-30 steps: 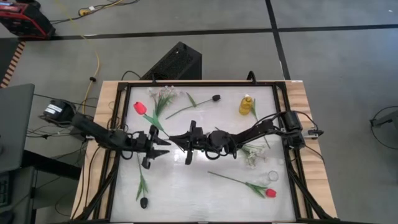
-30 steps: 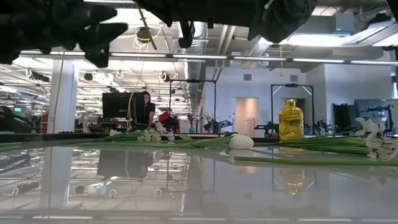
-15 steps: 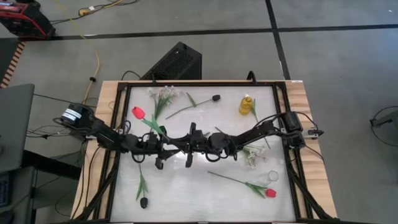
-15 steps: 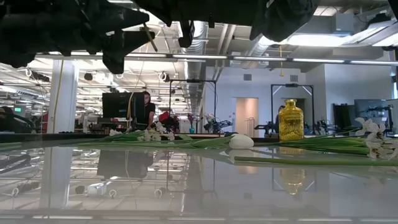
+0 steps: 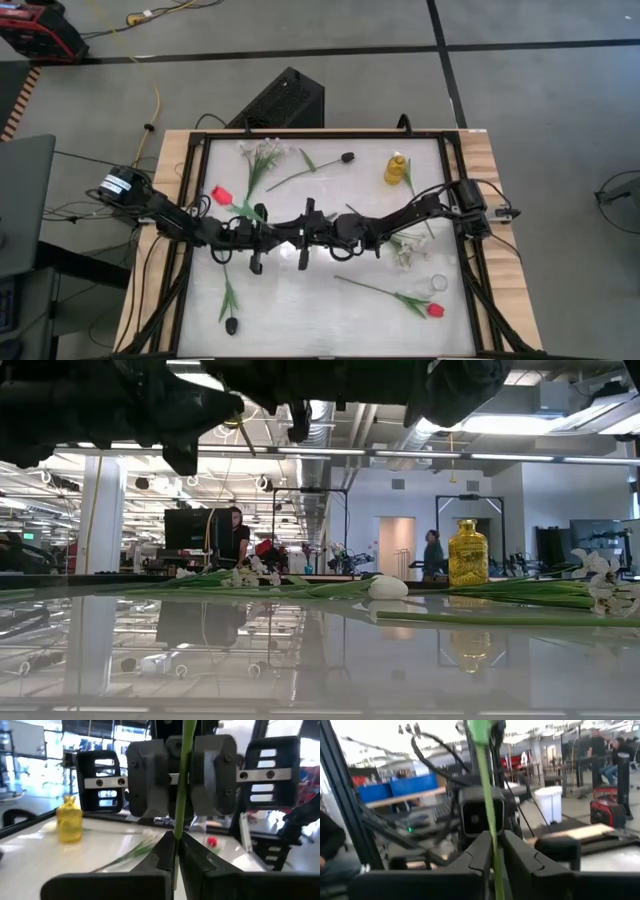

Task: Sort flowers into vase by color
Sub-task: Put the top red flower into the yellow flower vase

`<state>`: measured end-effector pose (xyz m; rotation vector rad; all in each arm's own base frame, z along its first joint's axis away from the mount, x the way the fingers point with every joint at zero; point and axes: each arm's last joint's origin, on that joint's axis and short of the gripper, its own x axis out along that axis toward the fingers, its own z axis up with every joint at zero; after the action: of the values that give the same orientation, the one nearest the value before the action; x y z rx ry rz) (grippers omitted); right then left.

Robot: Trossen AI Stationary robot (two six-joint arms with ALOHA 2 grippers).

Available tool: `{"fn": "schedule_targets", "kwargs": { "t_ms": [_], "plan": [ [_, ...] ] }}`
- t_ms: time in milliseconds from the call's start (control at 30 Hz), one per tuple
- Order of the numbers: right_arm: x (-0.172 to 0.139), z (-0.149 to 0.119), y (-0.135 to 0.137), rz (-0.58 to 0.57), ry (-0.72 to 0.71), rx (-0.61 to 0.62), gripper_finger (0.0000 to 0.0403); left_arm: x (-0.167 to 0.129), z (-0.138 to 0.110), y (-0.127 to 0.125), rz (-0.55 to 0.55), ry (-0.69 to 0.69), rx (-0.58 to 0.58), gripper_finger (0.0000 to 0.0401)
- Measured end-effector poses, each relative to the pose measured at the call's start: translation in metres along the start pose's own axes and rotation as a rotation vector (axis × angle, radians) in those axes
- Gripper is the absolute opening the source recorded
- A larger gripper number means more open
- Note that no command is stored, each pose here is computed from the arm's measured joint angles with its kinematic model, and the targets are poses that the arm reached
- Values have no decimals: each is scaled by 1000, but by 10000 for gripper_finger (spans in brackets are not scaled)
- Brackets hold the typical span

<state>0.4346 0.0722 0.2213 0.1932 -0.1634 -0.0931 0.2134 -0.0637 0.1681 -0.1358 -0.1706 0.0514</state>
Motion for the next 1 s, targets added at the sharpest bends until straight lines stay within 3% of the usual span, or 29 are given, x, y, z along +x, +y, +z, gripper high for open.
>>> {"fn": "schedule_targets", "kwargs": {
  "t_ms": [367,500,1000],
  "plan": [
    [-7,8,-5,-48,260,-86,185,-11,7,8,135,187,100,0],
    [-7,10,-6,-53,266,-95,212,-15,11,10,142,216,98,0],
    [-4,12,-16,-69,245,-110,214,-15,12,10,101,223,88,0]
  ]
}}
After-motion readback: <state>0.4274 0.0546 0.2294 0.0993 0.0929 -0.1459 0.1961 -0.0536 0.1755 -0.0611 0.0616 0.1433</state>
